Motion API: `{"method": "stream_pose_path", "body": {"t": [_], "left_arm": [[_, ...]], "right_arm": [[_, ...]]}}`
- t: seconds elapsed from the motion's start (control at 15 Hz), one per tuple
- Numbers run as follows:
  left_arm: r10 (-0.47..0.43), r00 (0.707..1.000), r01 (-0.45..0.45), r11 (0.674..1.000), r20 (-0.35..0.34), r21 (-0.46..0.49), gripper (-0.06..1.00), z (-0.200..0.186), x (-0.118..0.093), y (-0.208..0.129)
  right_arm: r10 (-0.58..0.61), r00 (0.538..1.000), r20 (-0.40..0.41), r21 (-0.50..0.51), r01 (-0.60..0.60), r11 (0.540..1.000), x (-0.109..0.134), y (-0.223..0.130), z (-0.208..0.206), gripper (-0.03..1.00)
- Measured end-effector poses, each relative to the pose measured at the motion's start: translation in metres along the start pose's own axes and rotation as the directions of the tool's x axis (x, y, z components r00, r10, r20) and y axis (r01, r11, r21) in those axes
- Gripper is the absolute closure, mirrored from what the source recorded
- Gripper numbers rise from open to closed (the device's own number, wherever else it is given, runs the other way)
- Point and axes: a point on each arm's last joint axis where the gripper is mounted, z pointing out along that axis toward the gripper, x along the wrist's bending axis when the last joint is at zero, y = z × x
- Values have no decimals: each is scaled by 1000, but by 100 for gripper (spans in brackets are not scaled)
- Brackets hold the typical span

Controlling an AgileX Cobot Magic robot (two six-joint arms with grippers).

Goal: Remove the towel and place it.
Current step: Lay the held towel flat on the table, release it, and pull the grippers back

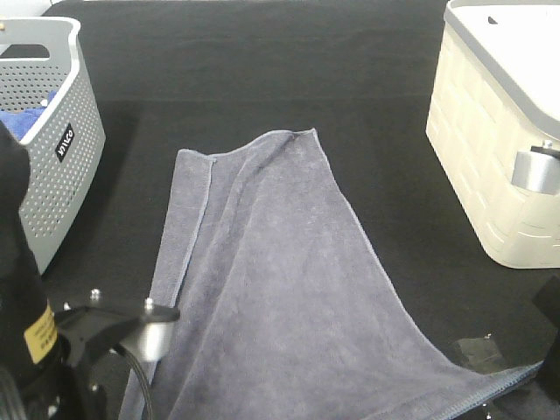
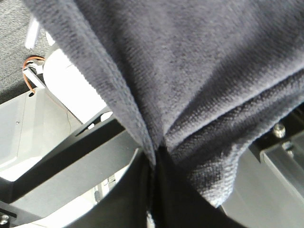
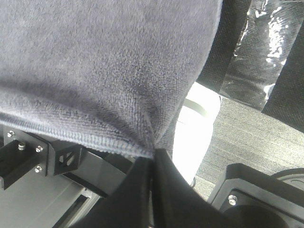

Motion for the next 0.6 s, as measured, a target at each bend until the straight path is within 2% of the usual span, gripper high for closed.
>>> {"method": "stream_pose_path", "body": {"t": [0.27,0.6], "left_arm": [[56,998,-55,998,-20,17,94,6,-9,-7],[47,996,-47,999,-76,-2,94,6,-5,-6]], "right_arm": [[13,1000,-4,37,-13,999,-2,-6,9,97],[23,1000,-19,52,-21,998,-2,-8,13,97]]}}
